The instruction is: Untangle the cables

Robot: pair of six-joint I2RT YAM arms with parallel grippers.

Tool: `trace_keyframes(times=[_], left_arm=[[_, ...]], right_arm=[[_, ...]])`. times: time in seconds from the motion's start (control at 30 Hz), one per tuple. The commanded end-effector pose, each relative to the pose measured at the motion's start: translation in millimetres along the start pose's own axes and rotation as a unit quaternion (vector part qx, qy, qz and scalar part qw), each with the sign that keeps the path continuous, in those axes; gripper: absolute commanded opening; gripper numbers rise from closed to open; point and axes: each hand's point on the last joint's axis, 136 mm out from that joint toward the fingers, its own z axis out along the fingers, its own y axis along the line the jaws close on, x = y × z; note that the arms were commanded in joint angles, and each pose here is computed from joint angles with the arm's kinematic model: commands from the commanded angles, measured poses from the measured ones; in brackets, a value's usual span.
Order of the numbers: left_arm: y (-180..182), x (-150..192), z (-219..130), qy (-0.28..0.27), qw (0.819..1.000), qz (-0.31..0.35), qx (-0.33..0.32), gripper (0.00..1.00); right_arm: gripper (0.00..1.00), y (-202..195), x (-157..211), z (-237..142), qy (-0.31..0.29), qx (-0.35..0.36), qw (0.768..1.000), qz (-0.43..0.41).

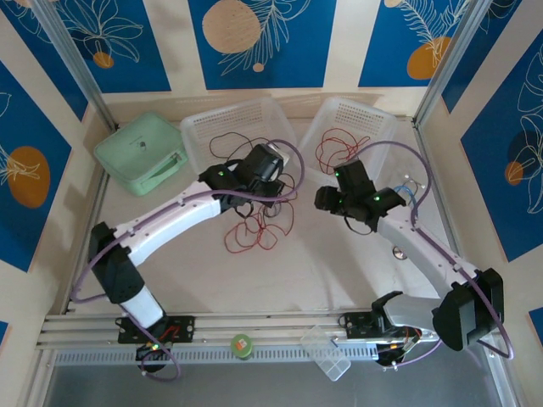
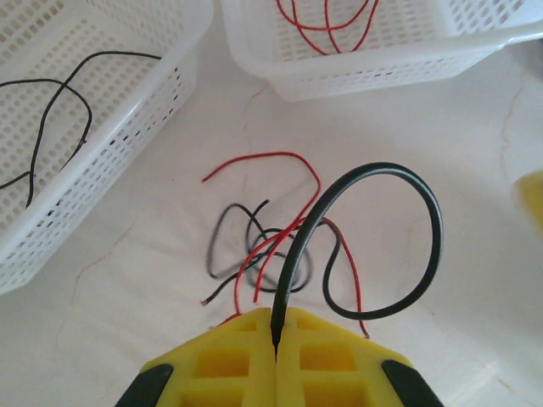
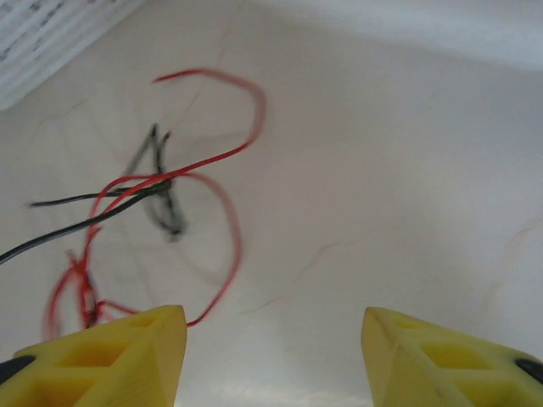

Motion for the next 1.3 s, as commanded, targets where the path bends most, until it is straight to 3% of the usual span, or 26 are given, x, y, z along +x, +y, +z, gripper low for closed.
trace_keyframes(times=[0.0,0.33,0.57,0.77,0.9,1.03,1.17,1.27], left_arm=[[-6,-3,-21,-0.002,1.0,-0.02,0.023,0.0],[-9,-54,-74,-0.079,0.994,-0.044,0.055,0.0],[-19,-77,-98,-0.109,0.988,-0.051,0.093,0.0],[-22,-88,-115,-0.123,0.985,-0.055,0.111,0.0],[-20,-96,-126,-0.139,0.983,-0.054,0.111,0.0],[-5,-108,-141,-0.159,0.983,-0.052,0.073,0.0],[15,-118,-152,-0.174,0.983,-0.048,0.022,0.0],[20,-121,-153,-0.176,0.983,-0.048,0.009,0.0]], right_arm=[[0.59,43,15,7,0.02,-0.098,0.995,0.024],[0.66,66,33,15,-0.021,-0.185,0.982,0.019],[0.67,79,13,22,-0.111,-0.201,0.969,-0.096],[0.64,93,-21,27,-0.179,-0.197,0.958,-0.104],[0.51,91,-31,54,-0.159,-0.151,0.972,-0.081],[0.46,83,-14,79,-0.125,-0.128,0.982,-0.062],[0.45,73,3,84,-0.107,-0.127,0.985,-0.052],[0.52,72,10,77,-0.101,-0.138,0.983,-0.063]])
